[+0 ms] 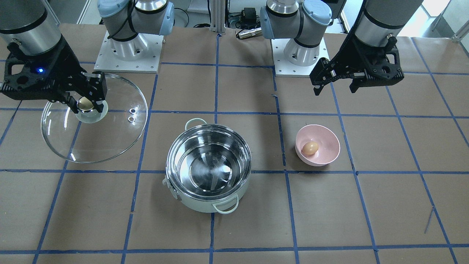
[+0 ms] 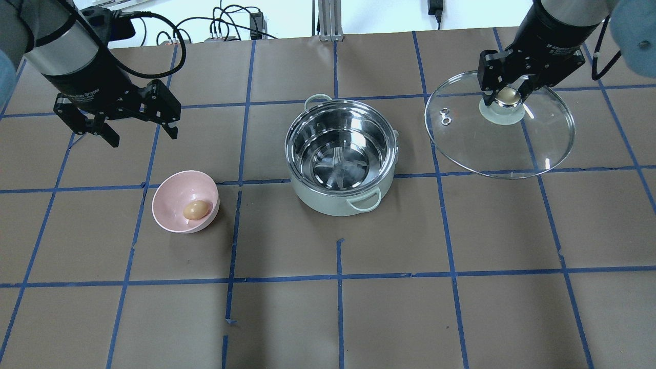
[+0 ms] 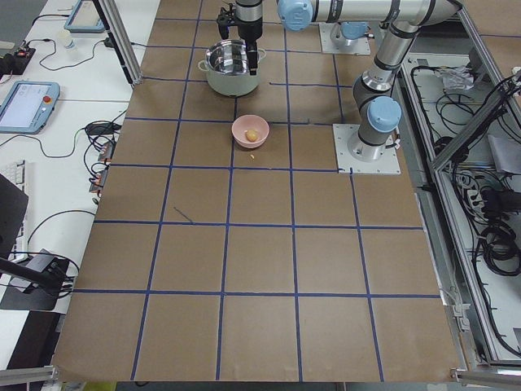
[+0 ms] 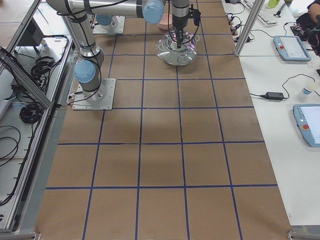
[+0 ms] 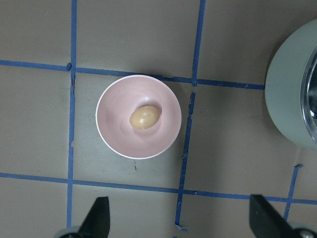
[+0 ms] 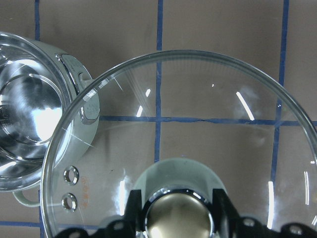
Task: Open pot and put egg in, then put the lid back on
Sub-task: 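Move the left gripper down over the egg in the pink bowl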
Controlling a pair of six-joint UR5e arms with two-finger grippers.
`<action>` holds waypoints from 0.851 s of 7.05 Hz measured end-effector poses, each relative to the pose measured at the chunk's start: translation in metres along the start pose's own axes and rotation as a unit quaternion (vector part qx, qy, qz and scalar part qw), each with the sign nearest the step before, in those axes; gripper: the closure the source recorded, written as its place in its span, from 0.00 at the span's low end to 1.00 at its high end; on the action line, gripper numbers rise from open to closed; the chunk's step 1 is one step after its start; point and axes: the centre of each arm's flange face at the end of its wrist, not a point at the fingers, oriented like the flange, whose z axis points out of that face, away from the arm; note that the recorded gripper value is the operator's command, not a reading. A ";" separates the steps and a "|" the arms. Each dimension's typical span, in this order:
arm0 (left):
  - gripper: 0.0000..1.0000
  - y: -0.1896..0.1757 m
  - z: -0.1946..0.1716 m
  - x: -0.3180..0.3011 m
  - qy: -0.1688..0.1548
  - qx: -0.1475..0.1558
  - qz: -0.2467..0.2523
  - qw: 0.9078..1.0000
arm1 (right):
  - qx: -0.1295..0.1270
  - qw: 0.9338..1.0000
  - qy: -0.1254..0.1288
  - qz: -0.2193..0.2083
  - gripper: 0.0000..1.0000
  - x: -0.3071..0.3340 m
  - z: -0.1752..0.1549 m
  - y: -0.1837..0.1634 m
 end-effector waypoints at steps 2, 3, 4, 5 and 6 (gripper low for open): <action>0.00 0.000 0.004 0.000 0.000 -0.004 -0.001 1.000 | 0.003 1.000 0.003 -0.007 0.79 0.000 -0.002 0.001; 0.00 -0.003 0.013 -0.003 -0.001 -0.011 -0.002 1.000 | 0.005 1.000 0.005 -0.008 0.79 -0.003 -0.004 0.006; 0.00 -0.014 0.032 -0.009 -0.001 -0.017 -0.005 1.000 | 0.004 1.000 0.005 -0.007 0.79 -0.004 -0.003 0.013; 0.00 -0.034 0.064 -0.016 -0.001 -0.019 -0.010 1.000 | 0.001 1.000 0.004 -0.006 0.79 -0.005 0.000 0.019; 0.00 -0.051 0.096 -0.025 0.000 -0.026 -0.015 1.000 | 0.001 1.000 0.005 -0.006 0.79 -0.006 0.000 0.023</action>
